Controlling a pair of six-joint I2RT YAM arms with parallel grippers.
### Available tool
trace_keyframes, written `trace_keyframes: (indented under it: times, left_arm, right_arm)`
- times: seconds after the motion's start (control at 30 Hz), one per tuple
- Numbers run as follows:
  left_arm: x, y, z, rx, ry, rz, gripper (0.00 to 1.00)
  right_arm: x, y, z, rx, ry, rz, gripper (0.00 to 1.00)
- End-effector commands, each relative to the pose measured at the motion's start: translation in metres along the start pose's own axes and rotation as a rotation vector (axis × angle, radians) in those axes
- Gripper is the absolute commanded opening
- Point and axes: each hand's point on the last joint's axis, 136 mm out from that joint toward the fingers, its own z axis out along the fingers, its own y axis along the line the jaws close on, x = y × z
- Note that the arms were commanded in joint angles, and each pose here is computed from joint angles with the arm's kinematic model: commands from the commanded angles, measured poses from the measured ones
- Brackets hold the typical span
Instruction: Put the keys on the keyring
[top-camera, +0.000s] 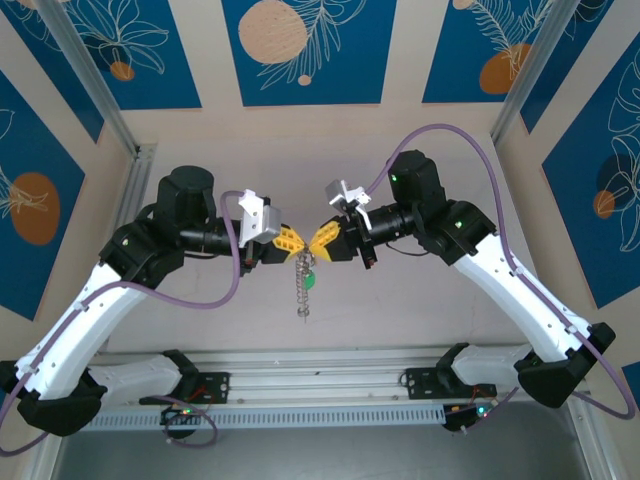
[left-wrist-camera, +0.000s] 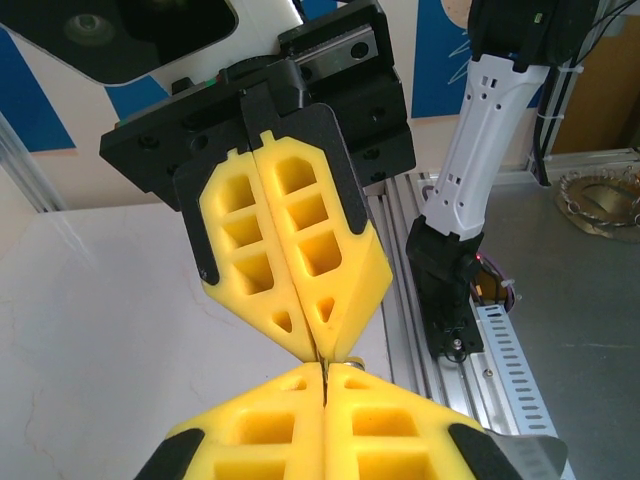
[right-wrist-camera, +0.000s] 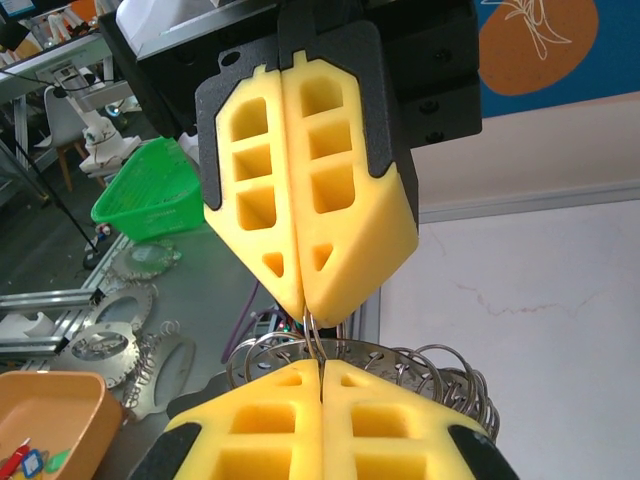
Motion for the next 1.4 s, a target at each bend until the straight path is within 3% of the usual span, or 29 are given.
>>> trace_keyframes:
  times: [0.0, 0.43, 1.0, 1.23, 1.37]
  left_arm:
    - [-0.014, -0.008, -0.003, 0.031, -0.058, 0.048, 0.0]
    - [-0.024, -0.007, -0.007, 0.006, -0.114, 0.077, 0.0]
    - [-0.033, -0.01, -0.01, 0.012, -0.148, 0.094, 0.0]
    - [-0.031, -0.009, -0.009, 0.011, -0.142, 0.094, 0.0]
    - [-0.03, -0.009, -0.008, 0.013, -0.139, 0.091, 0.0]
  right_arm:
    - [-0.006, 0.009, -0.002, -0.031, -0.007, 0.0, 0.0]
    - [-0.001, 0.017, 0.003, -0.124, -0.022, 0.017, 0.0]
    - [0.007, 0.002, 0.002, -0.101, -0.02, 0.078, 0.0]
    - [0.007, 0.003, 0.0, -0.109, -0.026, 0.084, 0.1]
    - [0.007, 0.002, -0.001, -0.106, -0.032, 0.085, 0.04]
